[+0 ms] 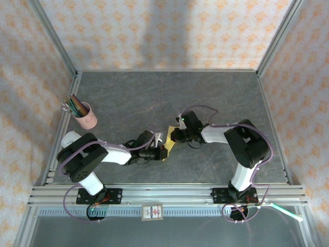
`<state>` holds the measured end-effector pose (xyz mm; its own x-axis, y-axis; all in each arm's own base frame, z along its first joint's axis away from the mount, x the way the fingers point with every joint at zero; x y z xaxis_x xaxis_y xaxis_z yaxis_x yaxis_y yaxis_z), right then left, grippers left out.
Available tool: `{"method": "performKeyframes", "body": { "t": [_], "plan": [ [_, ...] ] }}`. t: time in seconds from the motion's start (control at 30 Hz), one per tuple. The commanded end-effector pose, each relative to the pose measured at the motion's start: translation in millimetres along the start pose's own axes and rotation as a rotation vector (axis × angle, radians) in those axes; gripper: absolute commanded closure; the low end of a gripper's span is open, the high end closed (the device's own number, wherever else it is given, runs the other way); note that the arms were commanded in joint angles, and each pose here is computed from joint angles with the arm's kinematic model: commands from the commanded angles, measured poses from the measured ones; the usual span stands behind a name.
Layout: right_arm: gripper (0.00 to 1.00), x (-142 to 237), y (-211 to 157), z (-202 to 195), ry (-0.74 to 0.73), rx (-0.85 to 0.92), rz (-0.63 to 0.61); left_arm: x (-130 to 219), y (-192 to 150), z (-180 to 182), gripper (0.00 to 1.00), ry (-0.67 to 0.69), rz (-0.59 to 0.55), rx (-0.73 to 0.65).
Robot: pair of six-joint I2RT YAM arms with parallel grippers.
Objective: Fold a paper plane with a square sheet of paper (pick it up from the middle)
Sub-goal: Fold the wing for the fifth time at the center of the table, then turn over the paper plane at the center of the table.
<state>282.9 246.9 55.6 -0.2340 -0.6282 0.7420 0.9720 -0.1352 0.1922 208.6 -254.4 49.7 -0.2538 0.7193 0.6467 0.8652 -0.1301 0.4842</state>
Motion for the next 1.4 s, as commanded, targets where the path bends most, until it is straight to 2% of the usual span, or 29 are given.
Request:
{"method": "performKeyframes", "body": {
  "t": [0.0,0.33,0.57,0.63,0.77,0.9,1.03,1.2,1.37],
  "plan": [
    [0.96,-9,-12,-55,-0.241,-0.062,0.021,5,-57,16,0.98,0.069,0.203,0.059],
    [0.96,-9,-10,-55,-0.246,-0.057,0.026,12,-77,18,1.00,0.104,0.248,0.059],
    [0.95,-10,-11,-54,-0.239,-0.032,0.043,19,-72,11,1.00,0.097,0.234,0.044],
    [0.95,-10,-10,-50,-0.218,-0.013,0.054,24,-60,1,1.00,0.056,0.192,0.024],
    [0.92,-7,-8,-34,-0.147,0.056,0.081,42,-23,-17,0.96,-0.016,0.028,0.004],
    [0.88,2,2,-8,-0.108,0.152,0.066,63,10,-5,0.90,0.040,-0.119,0.066],
    [0.83,28,13,20,-0.086,0.202,-0.025,78,30,15,0.82,0.124,-0.208,0.142],
    [0.74,52,10,26,-0.233,0.131,-0.210,84,46,35,0.76,0.207,-0.241,0.172],
    [0.52,51,-5,30,-0.313,0.050,-0.310,79,55,38,0.71,0.219,-0.228,0.152]
  ]
}}
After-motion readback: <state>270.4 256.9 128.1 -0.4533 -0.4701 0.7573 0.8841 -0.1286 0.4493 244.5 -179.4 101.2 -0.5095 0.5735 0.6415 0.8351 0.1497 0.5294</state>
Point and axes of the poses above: each hand's point on the last joint's axis, 136 mm out from that joint toward the fingers, its own x axis back along the fingers, its own z axis along the line the jaws close on, y = z × x, the point moved 5 cm from there along x, back along the fingers, and after that the axes turned 13 degrees about -x, right-handed, at the moved point
